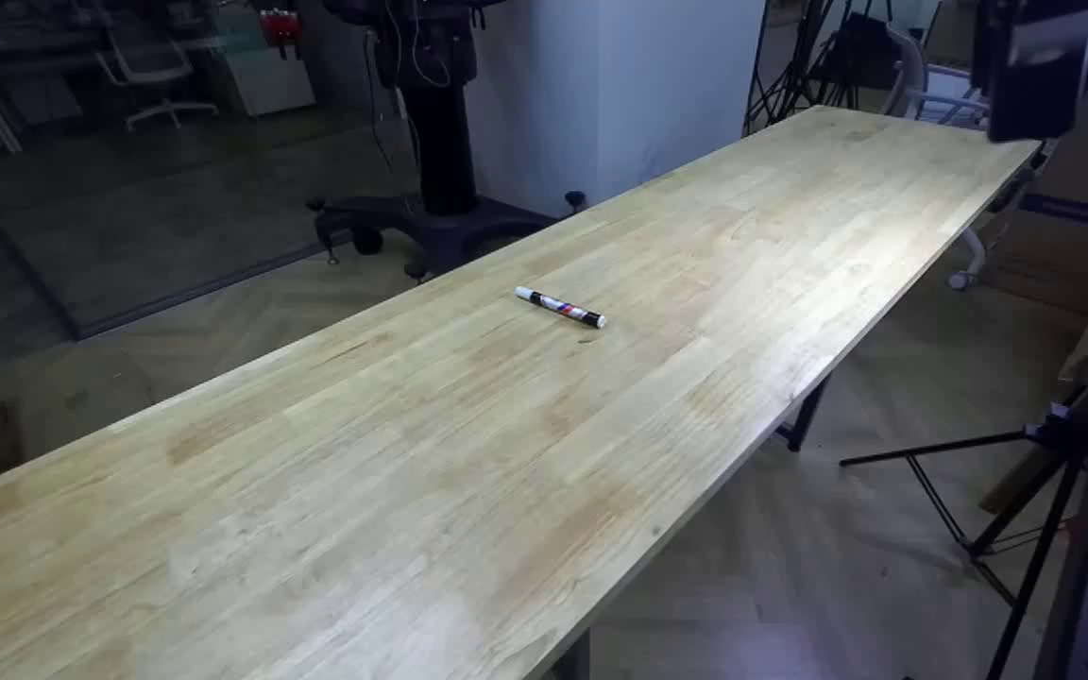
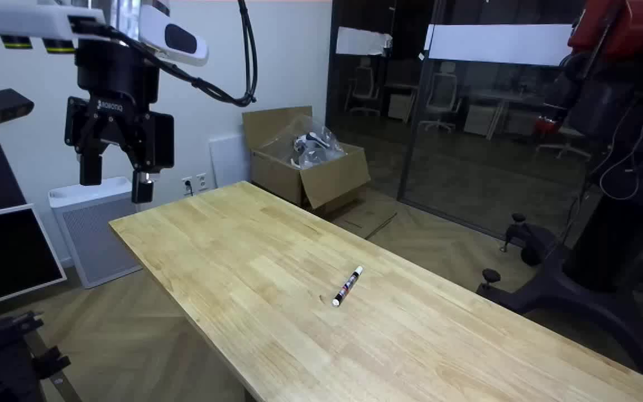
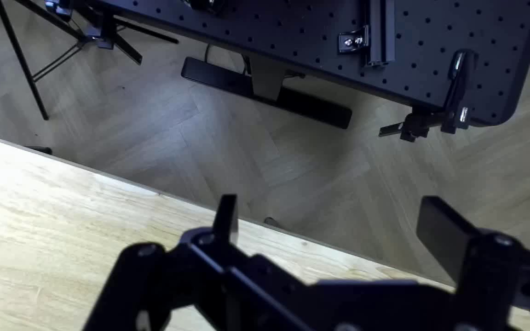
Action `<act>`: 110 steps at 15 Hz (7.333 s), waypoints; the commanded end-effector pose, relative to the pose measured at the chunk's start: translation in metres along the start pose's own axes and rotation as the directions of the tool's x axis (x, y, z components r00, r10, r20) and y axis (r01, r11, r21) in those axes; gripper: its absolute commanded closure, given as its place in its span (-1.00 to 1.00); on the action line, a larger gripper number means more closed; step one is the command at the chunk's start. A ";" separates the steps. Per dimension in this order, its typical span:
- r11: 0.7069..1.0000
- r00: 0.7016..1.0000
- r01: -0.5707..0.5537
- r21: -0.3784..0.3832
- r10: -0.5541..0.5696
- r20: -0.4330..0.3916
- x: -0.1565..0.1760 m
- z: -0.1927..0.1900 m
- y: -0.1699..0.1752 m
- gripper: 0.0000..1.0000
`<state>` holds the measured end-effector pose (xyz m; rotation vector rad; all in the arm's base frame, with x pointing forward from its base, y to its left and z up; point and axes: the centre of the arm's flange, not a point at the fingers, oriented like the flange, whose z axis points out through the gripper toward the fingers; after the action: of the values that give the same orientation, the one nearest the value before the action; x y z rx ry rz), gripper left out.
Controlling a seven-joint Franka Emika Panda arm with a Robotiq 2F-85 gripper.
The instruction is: Move the marker forwards
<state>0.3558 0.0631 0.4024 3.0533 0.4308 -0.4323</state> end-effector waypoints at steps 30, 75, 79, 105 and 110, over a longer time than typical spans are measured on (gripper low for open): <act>0.996 0.970 0.071 -0.062 -0.083 -0.230 0.147 0.022 0.175 -1.00; 0.982 0.978 -0.188 -0.009 0.186 -0.089 0.345 0.199 0.220 -1.00; 0.991 0.991 -0.133 -0.018 0.133 -0.036 0.351 0.212 0.227 -1.00; 0.995 0.995 -0.093 -0.043 0.091 -0.052 0.379 0.213 0.232 0.22; 0.992 0.992 -0.113 -0.049 0.110 -0.069 0.378 0.202 0.226 -0.43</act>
<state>0.7137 -0.0717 0.0850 3.0393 0.3275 -0.3342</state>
